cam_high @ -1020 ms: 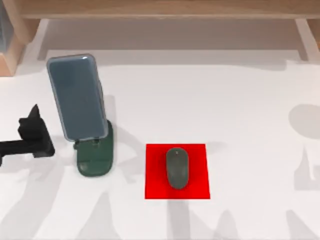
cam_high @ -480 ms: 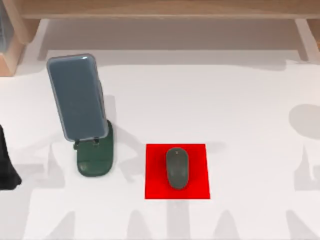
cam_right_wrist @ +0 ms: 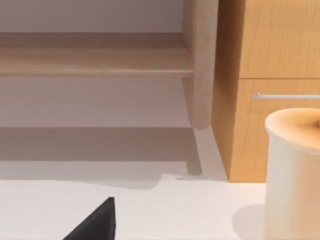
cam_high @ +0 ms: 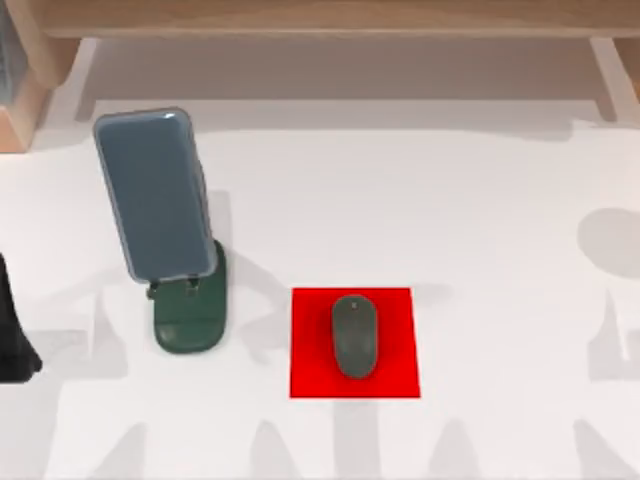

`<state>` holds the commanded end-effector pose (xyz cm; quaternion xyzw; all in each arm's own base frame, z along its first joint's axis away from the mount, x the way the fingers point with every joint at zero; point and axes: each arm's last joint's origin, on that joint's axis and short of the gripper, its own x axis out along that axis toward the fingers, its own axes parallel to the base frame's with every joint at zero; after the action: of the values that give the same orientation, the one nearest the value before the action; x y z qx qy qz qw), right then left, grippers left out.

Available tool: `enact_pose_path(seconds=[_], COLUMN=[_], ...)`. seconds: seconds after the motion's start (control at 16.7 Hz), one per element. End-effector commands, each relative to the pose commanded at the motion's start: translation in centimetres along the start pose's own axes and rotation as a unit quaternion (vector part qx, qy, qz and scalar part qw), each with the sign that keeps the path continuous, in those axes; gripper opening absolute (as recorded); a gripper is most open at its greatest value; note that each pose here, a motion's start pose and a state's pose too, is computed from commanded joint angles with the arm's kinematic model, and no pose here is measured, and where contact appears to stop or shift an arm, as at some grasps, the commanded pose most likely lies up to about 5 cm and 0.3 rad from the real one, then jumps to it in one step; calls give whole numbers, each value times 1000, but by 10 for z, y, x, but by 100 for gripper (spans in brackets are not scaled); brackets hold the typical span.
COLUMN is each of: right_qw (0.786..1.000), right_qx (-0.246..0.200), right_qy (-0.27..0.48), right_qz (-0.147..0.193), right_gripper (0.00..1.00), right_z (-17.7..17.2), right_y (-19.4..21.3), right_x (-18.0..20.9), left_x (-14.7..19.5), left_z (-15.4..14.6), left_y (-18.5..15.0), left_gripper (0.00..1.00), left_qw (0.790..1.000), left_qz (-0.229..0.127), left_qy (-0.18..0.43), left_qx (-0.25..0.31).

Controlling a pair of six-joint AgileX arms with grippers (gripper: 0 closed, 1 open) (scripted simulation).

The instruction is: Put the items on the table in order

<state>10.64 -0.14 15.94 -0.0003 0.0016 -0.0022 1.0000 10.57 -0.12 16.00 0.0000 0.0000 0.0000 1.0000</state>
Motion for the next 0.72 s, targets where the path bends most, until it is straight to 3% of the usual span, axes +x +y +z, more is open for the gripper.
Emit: enact_pose_path(seconds=[0.42,0.72], right_qw=[998,992], right_qx=[-10,-13], right_qy=[37,104], right_qz=[-45,-70], right_gripper=[100,100], right_z=[-8,-23], right_y=[-8,-22], right_x=[21,53], left_x=[0,0], left_z=[0,0], left_y=[0,0], left_gripper=[100,100], left_qw=[1000,1000], left_qz=[0,0], left_qy=[0,0], left_qx=[0,0])
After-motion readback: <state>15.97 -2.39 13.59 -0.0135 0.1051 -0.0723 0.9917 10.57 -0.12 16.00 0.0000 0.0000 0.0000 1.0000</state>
